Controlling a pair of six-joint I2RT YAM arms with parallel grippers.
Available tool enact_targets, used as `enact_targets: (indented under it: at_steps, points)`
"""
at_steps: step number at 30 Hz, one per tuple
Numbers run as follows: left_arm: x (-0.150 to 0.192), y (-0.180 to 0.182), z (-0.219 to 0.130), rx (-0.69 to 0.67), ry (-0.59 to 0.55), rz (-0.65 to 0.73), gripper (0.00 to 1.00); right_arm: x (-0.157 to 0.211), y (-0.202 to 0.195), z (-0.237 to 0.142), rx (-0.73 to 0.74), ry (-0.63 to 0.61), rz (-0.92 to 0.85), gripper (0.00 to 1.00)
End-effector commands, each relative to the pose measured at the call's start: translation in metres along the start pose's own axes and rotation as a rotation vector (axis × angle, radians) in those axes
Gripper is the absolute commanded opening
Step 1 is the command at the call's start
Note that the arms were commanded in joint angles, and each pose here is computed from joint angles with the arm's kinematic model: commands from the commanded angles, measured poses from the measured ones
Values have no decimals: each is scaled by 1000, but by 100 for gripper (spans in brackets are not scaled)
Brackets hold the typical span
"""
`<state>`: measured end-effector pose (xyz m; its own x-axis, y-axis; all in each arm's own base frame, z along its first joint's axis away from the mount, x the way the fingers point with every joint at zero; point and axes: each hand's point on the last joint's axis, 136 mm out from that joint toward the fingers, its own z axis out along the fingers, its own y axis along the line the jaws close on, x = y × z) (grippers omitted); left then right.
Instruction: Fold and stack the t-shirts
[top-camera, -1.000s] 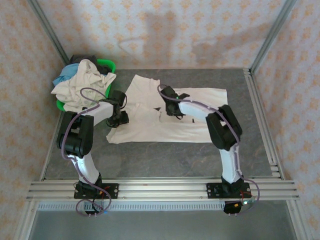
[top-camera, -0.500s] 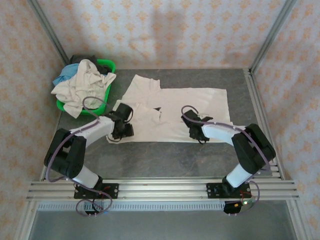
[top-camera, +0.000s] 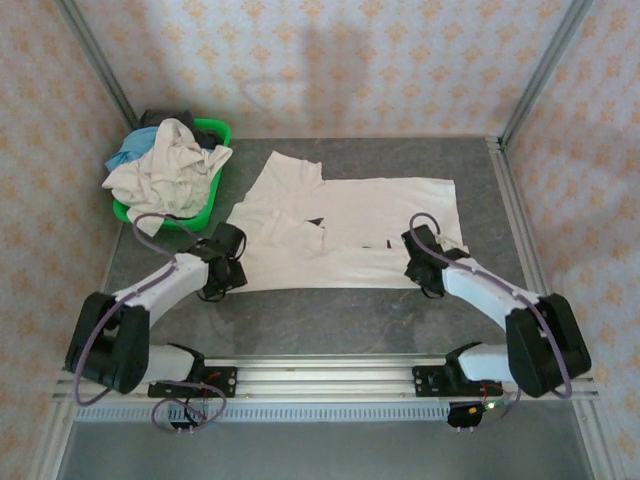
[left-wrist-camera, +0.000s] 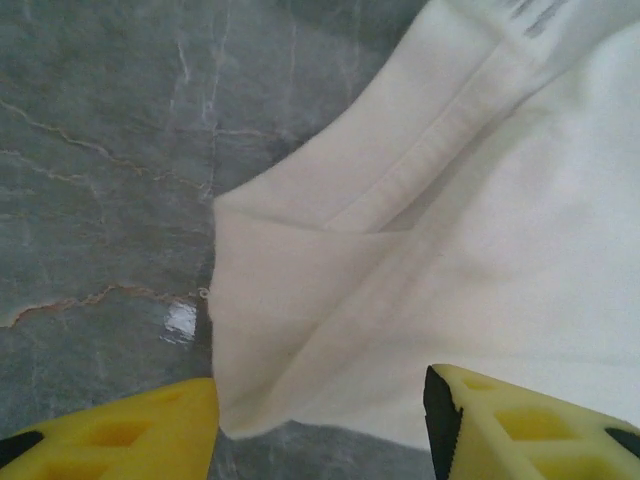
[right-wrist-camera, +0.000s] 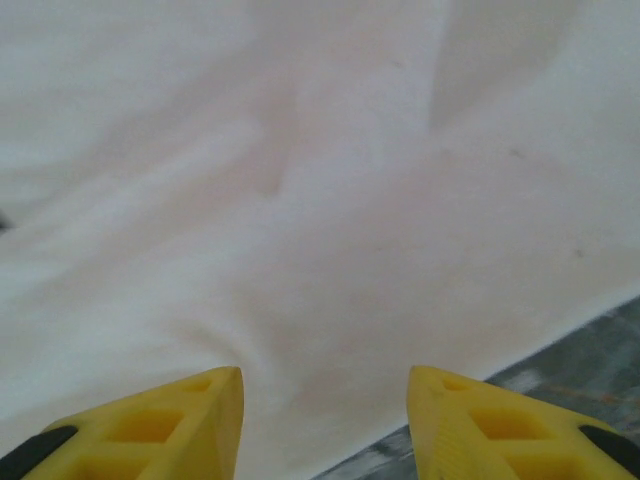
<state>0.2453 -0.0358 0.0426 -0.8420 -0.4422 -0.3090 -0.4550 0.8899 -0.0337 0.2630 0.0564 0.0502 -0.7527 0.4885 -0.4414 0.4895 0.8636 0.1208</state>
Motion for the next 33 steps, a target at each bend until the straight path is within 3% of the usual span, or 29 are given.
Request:
enact_targets:
  at_steps: [1, 4, 7, 13, 16, 28, 33]
  points:
    - [-6, -17, -21, 43, -65, 27, 65, -1, 33, -14, -134, -11, -12, 49]
    - [-5, -44, -25, 96, -67, 70, 66, 4, 50, -12, -146, -2, -66, 50]
    - [-6, -53, -10, 90, -41, 94, 66, 2, 43, 2, -69, -11, -89, 50]
    - [-4, -19, 39, -11, 86, 12, 61, 1, 3, 32, 72, 49, 38, 49]
    - [0, -8, 45, -30, 111, -12, 59, 0, -10, 33, 102, 48, 89, 50]
    - [40, 23, 22, -49, 148, -43, 60, 26, -33, 2, 37, 104, 139, 51]
    - [-7, 0, -29, 25, 16, -2, 66, -32, -10, -38, -39, -77, 93, 55]
